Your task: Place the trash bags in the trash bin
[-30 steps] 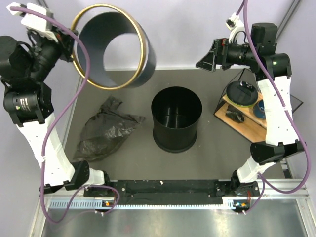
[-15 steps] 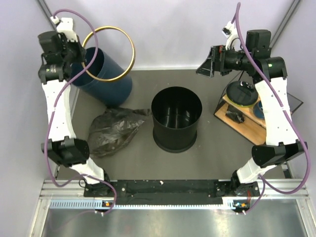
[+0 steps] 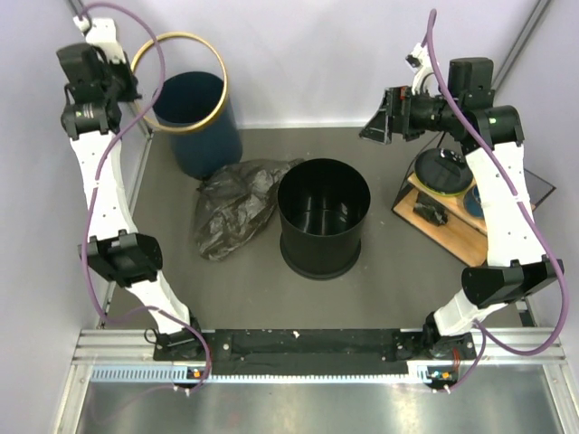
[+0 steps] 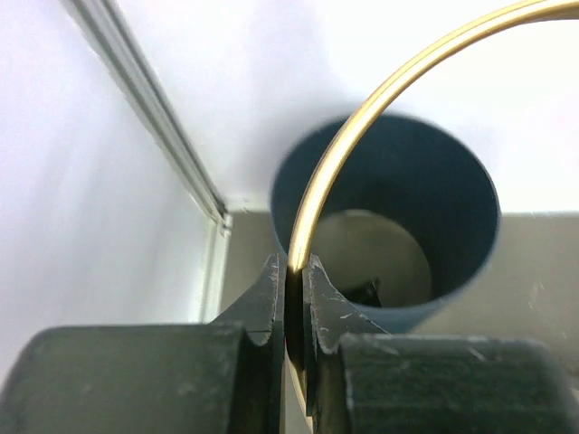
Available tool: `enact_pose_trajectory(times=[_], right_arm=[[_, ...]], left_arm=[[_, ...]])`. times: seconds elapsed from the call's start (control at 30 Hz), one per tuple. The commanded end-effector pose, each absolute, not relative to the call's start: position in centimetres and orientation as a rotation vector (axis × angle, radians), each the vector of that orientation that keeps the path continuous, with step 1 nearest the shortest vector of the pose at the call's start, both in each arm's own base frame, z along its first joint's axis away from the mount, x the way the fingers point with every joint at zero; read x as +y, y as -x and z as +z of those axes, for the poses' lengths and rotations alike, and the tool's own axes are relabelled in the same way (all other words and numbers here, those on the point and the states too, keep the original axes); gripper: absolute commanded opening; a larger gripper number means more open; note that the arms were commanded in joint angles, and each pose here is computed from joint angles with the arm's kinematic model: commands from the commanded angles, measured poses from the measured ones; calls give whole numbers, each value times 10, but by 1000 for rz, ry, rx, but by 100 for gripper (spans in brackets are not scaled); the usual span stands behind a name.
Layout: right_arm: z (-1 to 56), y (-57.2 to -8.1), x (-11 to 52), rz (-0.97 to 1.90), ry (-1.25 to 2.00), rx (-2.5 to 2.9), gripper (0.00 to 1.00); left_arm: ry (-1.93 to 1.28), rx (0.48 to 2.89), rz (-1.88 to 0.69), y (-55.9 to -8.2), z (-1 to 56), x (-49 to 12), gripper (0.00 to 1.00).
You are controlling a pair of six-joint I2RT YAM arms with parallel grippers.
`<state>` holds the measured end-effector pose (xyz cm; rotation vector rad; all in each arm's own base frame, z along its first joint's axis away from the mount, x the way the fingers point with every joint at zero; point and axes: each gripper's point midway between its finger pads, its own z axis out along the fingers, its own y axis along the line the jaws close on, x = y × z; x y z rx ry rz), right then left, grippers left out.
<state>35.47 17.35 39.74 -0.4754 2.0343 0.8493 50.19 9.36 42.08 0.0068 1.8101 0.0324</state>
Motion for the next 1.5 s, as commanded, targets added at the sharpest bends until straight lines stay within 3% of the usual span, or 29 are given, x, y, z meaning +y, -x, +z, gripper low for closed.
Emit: enact_pose_trajectory(times=[0.0, 0.57, 0.9, 1.3, 1.47], right_arm=[[408, -354, 175, 859, 485, 1995, 99], [401, -347, 172, 833, 474, 2014, 99], [399, -348, 169, 802, 454, 2025, 99], [395, -347, 169, 769, 462, 2032, 99], [396, -346, 170, 767, 468, 2029, 99]], left_arm=[[90, 1760, 191, -512, 446, 124, 0], [499, 1842, 99, -566, 359, 137, 0], [485, 1829, 68, -601, 334, 133, 0], [496, 1830, 78, -608, 323, 135, 0], [496, 1828, 78, -613, 318, 137, 7]])
